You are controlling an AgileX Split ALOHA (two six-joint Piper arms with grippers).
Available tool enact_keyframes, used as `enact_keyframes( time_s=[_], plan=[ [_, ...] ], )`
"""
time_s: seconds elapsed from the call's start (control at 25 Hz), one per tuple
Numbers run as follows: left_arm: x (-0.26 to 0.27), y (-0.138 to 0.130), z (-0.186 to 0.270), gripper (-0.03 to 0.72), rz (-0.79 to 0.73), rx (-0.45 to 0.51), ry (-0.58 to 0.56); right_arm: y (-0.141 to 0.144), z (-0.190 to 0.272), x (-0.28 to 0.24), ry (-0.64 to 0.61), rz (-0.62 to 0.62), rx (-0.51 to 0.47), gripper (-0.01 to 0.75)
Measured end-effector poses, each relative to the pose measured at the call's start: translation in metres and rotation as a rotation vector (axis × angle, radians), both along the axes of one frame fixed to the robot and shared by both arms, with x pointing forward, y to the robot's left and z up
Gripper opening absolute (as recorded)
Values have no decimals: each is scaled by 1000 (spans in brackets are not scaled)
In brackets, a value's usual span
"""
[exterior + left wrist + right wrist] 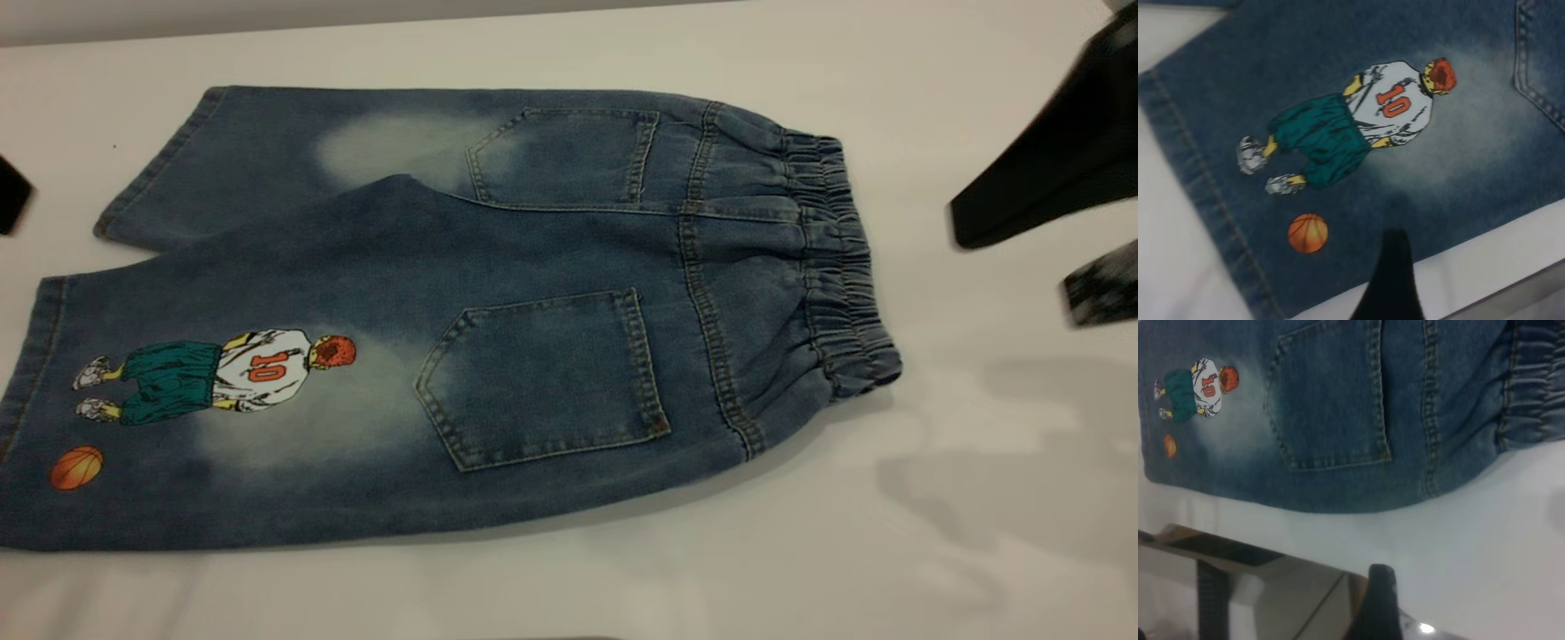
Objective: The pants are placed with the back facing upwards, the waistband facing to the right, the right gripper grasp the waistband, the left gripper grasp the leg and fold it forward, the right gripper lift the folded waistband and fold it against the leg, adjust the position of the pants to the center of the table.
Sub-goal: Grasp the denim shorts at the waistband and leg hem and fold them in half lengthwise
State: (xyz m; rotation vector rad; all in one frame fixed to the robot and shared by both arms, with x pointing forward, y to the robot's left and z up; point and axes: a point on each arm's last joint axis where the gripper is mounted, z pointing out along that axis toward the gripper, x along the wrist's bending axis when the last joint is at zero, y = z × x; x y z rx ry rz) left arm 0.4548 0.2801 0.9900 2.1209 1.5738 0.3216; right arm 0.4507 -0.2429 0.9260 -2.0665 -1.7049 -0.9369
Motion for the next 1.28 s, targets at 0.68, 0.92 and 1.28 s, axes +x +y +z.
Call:
enact_keyframes(
  time_s=[0.68, 0.92, 1.28],
  plan=[
    [29, -6, -27, 580, -17, -59, 34, 6, -102, 38, 184, -27, 95, 583],
    [33, -6, -22, 580, -18, -59, 13, 6, -112, 52, 178, -30, 103, 583],
    [33, -6, -22, 580, -18, -59, 12, 10, -121, 64, 189, -30, 161, 583]
  ],
)
